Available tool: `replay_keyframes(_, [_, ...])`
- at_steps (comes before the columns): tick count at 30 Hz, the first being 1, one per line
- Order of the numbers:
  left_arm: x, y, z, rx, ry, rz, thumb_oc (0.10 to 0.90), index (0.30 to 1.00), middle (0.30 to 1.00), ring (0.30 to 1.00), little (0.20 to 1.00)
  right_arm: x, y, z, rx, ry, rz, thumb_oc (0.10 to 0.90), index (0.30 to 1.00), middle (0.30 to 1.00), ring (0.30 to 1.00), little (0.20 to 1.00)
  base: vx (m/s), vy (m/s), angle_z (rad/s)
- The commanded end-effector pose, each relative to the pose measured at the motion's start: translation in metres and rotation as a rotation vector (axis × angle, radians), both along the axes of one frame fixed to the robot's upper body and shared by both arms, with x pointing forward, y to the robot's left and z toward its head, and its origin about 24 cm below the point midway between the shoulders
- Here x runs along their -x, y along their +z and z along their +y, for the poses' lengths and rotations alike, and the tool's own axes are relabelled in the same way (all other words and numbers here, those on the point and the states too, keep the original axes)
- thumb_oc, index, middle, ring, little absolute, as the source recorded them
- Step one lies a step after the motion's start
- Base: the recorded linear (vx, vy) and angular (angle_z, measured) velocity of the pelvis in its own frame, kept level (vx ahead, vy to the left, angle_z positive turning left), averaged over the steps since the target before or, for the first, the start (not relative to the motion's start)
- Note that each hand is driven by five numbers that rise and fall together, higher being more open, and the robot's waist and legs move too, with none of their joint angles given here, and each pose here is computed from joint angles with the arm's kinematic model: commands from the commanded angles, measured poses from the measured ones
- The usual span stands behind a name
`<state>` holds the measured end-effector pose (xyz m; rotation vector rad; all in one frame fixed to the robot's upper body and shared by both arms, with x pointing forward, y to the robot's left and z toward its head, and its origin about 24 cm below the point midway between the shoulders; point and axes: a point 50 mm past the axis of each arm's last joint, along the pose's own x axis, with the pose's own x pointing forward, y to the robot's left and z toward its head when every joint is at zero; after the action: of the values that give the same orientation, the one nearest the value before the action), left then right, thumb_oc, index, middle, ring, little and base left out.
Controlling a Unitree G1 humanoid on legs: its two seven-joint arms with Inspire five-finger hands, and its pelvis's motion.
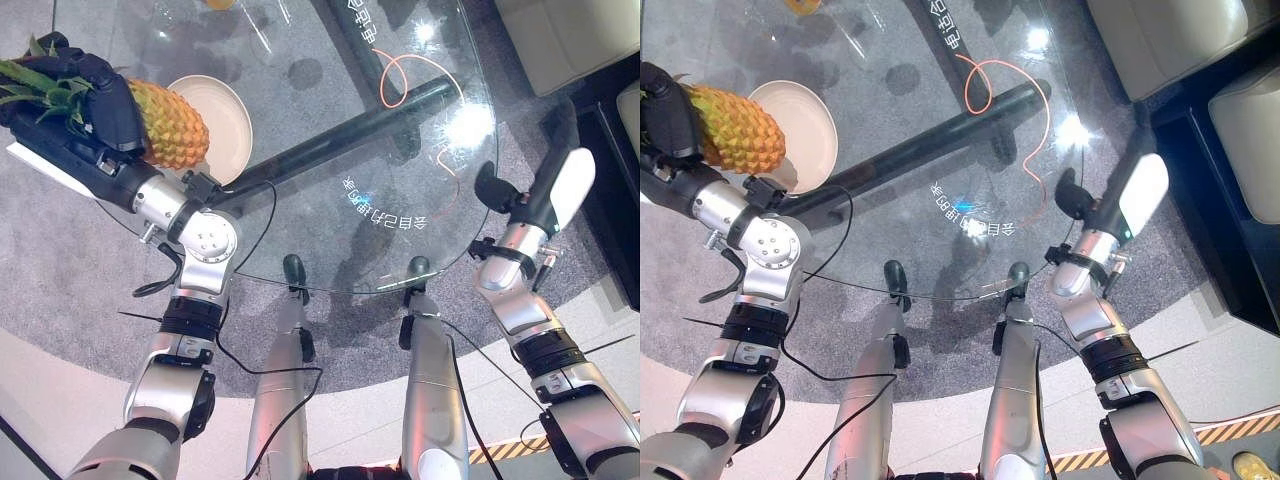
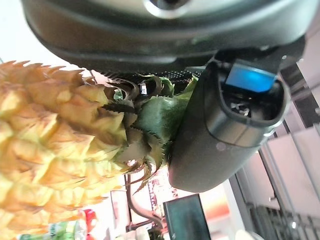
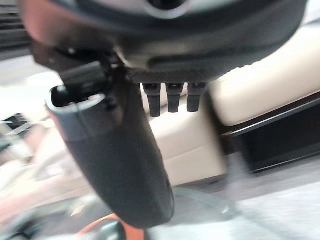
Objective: Pick up the fruit to the plate
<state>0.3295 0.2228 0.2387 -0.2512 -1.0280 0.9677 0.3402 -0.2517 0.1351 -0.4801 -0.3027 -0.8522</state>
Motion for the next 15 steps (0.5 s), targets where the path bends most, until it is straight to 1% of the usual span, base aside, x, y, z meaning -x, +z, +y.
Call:
replay_keyframes(1, [0.014, 0.075, 0.020, -0.087, 0.091, -0.262, 0.100, 0.300, 0.300, 0.300, 0.200, 0.006, 0.013, -0.028, -0.152, -0.108, -0.135, 0.800, 0.900, 0.900, 0.900, 0.900, 0.00, 0.008, -0.10])
replay_keyframes(5, [0.006, 0.086, 0.032, -0.052, 0.083, -0.208, 0.100, 0.300, 0.300, 0.300, 0.200, 0.008, -0.017, -0.049, -0.260, -0.165, -0.017, 0.800, 0.900, 0.900, 0.900, 0.900, 0.00, 0.000, -0.03])
replay_keyframes(15, [-0.009, 0.087, 0.043, -0.029, 0.086, -0.078, 0.100, 0.300, 0.300, 0.300, 0.200, 0.021, -0.067, -0.076, -0.320, -0.223, 0.232, 0.800, 0.900, 0.900, 0.900, 0.900, 0.00, 0.000, 0.00])
